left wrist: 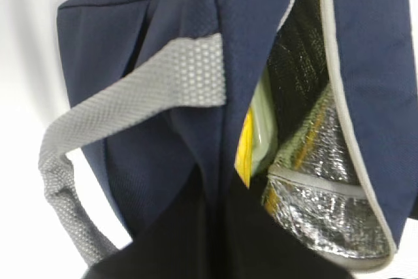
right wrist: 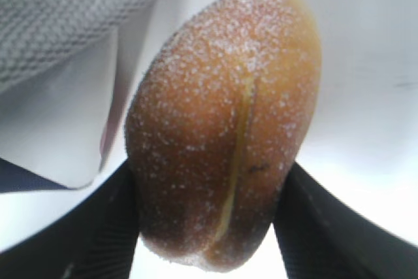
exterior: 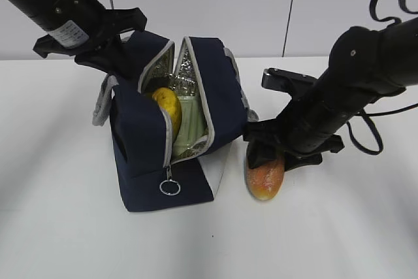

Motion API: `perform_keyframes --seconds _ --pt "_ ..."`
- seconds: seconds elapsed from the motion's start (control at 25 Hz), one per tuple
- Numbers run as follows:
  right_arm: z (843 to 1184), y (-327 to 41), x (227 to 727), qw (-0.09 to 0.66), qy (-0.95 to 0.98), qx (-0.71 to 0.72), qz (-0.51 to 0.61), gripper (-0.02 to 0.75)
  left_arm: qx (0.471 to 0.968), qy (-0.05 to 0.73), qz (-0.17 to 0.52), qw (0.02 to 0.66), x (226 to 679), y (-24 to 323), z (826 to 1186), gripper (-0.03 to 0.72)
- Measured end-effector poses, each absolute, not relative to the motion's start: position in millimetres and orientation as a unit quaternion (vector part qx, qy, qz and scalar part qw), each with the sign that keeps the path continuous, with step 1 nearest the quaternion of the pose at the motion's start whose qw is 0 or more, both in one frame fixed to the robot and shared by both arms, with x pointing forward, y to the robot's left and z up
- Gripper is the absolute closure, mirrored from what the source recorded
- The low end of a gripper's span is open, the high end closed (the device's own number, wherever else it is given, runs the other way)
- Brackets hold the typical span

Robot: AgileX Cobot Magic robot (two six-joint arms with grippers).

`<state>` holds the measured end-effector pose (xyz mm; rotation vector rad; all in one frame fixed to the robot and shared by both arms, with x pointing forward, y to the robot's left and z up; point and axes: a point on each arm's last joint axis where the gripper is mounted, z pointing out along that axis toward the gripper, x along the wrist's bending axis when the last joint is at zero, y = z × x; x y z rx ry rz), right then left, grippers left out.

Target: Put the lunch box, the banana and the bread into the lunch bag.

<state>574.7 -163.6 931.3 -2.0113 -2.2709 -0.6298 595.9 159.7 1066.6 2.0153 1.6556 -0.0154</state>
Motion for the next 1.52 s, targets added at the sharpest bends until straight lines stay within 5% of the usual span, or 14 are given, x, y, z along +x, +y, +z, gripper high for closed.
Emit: perform_keyframes --seconds 0.44,0.84,1.52 --pt "1019.0 -224.9 563.6 -0.099 -0.714 -0.656 -0.224 0.312 0.746 0.612 -0.005 0.263 595.9 159.9 1066.5 0.691" --pt "1092.1 -171.5 566.1 -0.001 -0.708 -0.546 -0.447 0.312 0.746 0.612 -0.004 0.263 595.9 159.9 1066.5 0.691" --pt "1032.9 -98.7 629.4 0.147 -0.731 -0.498 -0.442 0.312 0.746 0.612 -0.005 0.263 595.9 159.9 1066.5 0.691"
